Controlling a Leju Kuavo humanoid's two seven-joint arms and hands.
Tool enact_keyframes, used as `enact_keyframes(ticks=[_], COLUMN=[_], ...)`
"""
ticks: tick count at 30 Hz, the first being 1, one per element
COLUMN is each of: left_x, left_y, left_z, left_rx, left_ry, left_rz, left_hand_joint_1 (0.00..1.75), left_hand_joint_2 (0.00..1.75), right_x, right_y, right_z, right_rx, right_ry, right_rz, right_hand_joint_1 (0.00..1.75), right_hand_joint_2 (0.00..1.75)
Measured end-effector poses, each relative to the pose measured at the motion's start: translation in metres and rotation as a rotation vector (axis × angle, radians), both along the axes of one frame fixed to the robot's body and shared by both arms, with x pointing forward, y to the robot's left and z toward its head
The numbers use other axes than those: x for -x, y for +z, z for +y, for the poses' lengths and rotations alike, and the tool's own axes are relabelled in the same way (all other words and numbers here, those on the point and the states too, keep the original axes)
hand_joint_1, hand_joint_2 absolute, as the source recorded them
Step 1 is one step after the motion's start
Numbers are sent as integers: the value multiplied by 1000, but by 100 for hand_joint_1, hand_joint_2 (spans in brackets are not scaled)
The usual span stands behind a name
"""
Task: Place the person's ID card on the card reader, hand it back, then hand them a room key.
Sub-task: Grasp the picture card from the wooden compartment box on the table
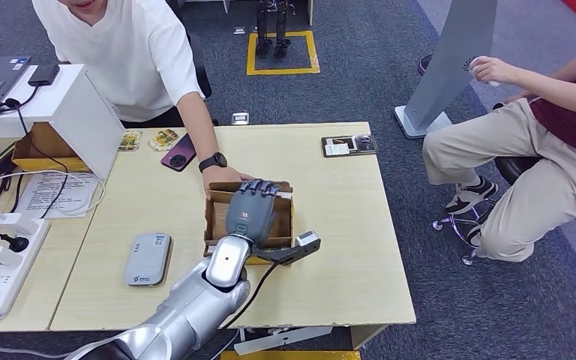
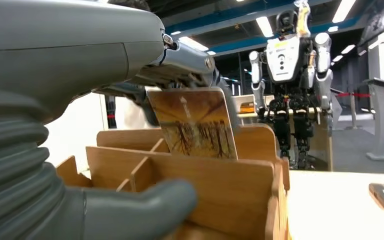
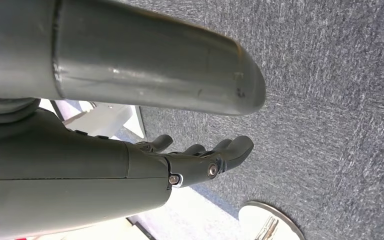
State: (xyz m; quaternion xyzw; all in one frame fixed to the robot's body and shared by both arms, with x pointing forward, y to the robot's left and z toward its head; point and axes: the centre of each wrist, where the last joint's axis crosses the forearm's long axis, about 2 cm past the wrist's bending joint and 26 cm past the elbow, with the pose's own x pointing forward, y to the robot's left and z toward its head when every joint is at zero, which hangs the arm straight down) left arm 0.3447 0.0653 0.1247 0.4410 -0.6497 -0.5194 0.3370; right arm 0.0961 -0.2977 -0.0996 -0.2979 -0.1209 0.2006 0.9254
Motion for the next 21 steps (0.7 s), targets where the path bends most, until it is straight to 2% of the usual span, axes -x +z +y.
enact_keyframes(ticks=[21], left_x=[-3], left_y=[0], left_z=[4], left_rx=[4], left_ry=[-9], left_rz=[-34], left_hand_joint_1=[175], left_hand_joint_2=[175], right_x=[0], right_y=[0], right_z=[0], right_rx=[-3], right_ry=[-5], right_rz=[-1], right_hand_joint_1=[0], right_hand_joint_2=[0])
